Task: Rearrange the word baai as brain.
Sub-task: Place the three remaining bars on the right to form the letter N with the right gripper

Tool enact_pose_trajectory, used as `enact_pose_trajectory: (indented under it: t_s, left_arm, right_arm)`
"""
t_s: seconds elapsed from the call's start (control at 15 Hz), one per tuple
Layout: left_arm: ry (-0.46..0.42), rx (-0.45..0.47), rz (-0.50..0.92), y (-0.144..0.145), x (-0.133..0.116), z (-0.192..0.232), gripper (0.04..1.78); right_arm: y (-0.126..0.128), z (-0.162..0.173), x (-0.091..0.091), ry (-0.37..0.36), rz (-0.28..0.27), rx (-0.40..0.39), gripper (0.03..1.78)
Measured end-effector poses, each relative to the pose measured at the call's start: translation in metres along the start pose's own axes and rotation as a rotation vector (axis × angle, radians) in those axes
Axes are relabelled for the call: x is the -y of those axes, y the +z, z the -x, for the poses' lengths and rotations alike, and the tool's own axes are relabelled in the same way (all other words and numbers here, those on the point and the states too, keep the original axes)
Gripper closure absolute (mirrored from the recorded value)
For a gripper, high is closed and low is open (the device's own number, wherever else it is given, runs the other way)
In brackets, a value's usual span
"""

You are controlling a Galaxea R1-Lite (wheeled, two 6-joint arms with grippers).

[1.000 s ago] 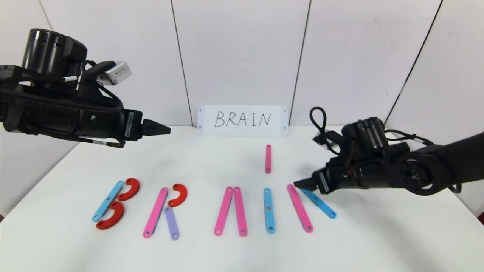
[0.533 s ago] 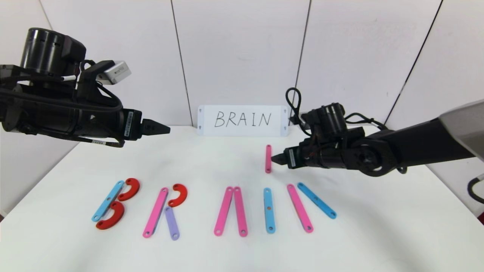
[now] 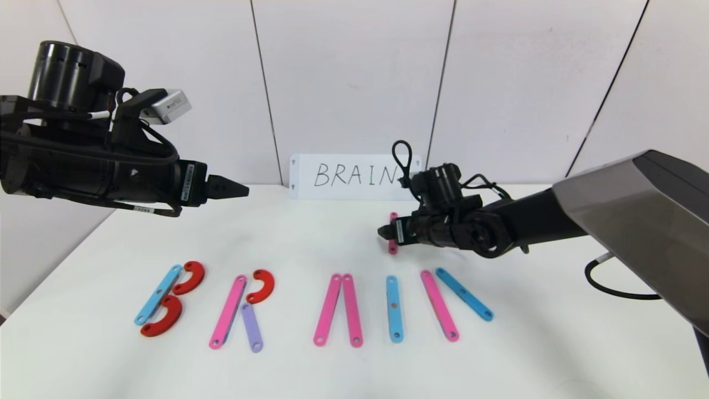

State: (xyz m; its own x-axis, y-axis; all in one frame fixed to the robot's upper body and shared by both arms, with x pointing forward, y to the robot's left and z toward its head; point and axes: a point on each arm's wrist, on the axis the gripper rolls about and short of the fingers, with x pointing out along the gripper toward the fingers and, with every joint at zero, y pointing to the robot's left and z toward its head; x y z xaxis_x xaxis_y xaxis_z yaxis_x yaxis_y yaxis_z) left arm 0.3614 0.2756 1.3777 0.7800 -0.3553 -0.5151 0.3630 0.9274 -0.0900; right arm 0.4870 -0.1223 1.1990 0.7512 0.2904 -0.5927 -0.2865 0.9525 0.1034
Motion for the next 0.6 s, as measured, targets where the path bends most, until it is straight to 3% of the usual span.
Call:
enact_pose_trajectory:
  t_s: [0.27, 0.47, 0.6]
  left_arm:
    - [-0.009, -0.004, -0.004, -0.001, 0.003, -0.001, 0.08]
    - [-0.013, -0.007, -0.006, -0.002, 0.004, -0.002, 0.08]
    - [-0.013, -0.008, -0.007, -0.002, 0.004, -0.002, 0.08]
  right_arm:
    - [-0.007, -0.011, -0.004, 0.001, 0.007, -0.016, 0.15]
    - [-0.008, -0.013, -0.006, 0.004, 0.010, -0.017, 0.45]
    - [-0.007, -0.015, -0.007, 0.007, 0.010, -0.015, 0.80]
